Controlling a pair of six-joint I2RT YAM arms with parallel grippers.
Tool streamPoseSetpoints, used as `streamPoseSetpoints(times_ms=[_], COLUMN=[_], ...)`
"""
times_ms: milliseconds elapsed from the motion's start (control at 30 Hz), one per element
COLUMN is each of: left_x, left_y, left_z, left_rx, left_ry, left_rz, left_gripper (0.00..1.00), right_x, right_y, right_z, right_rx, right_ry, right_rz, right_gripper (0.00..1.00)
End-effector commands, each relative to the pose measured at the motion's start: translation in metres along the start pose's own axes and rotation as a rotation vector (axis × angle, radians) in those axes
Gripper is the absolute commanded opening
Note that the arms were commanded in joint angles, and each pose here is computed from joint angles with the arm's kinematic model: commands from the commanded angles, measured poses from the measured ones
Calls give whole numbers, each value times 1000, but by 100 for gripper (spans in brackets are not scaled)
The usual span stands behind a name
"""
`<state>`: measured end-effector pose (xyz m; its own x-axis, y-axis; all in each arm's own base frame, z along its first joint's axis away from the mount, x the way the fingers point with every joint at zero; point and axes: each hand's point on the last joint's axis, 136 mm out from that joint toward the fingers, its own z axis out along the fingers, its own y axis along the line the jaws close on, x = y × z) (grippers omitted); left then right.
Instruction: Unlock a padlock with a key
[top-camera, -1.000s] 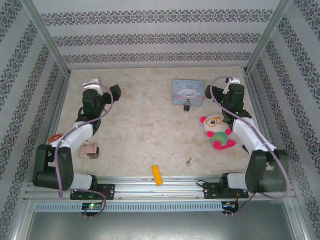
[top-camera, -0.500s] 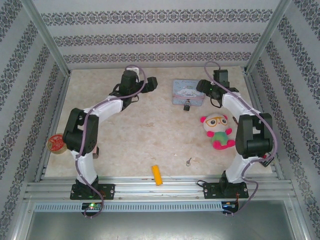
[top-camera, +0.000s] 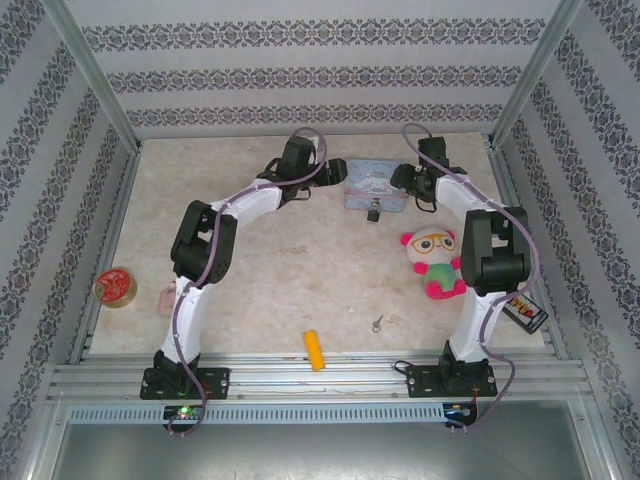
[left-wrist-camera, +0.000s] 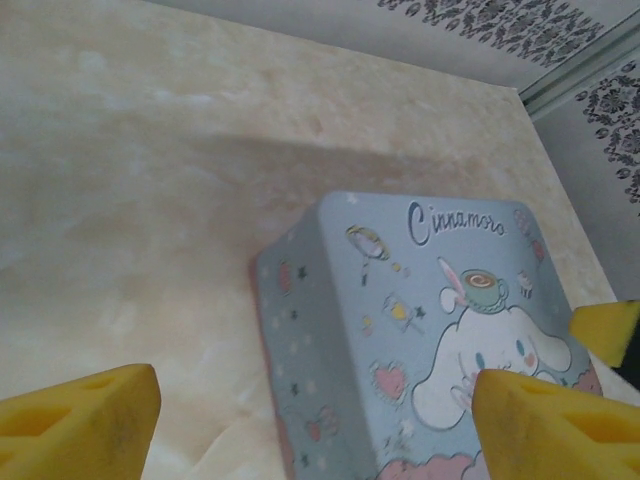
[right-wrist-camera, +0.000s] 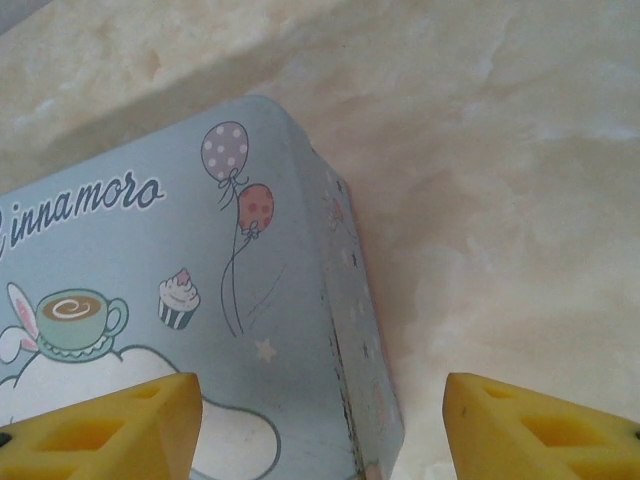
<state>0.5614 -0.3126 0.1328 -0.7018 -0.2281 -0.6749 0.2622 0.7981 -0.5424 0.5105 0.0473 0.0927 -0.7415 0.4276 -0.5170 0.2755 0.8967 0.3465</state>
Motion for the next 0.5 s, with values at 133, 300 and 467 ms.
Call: streamPoseSetpoints(times_ms=[133,300,467], left_x=[22,34,44], left_y=[-13,-13,-10], left_z=[26,36,35], left_rx=[4,2,-13], left_ry=[90,125,142], left_rz=[23,40,68], left_gripper=[74,64,47], right_x=[1,8,18], right_y=[16,28,45], right_z=[10,17,23], right_rx=[-29,-58,-88], right_ry=[29,58,92], right_rz=[-35,-58,-94], right_gripper=[64,61,55])
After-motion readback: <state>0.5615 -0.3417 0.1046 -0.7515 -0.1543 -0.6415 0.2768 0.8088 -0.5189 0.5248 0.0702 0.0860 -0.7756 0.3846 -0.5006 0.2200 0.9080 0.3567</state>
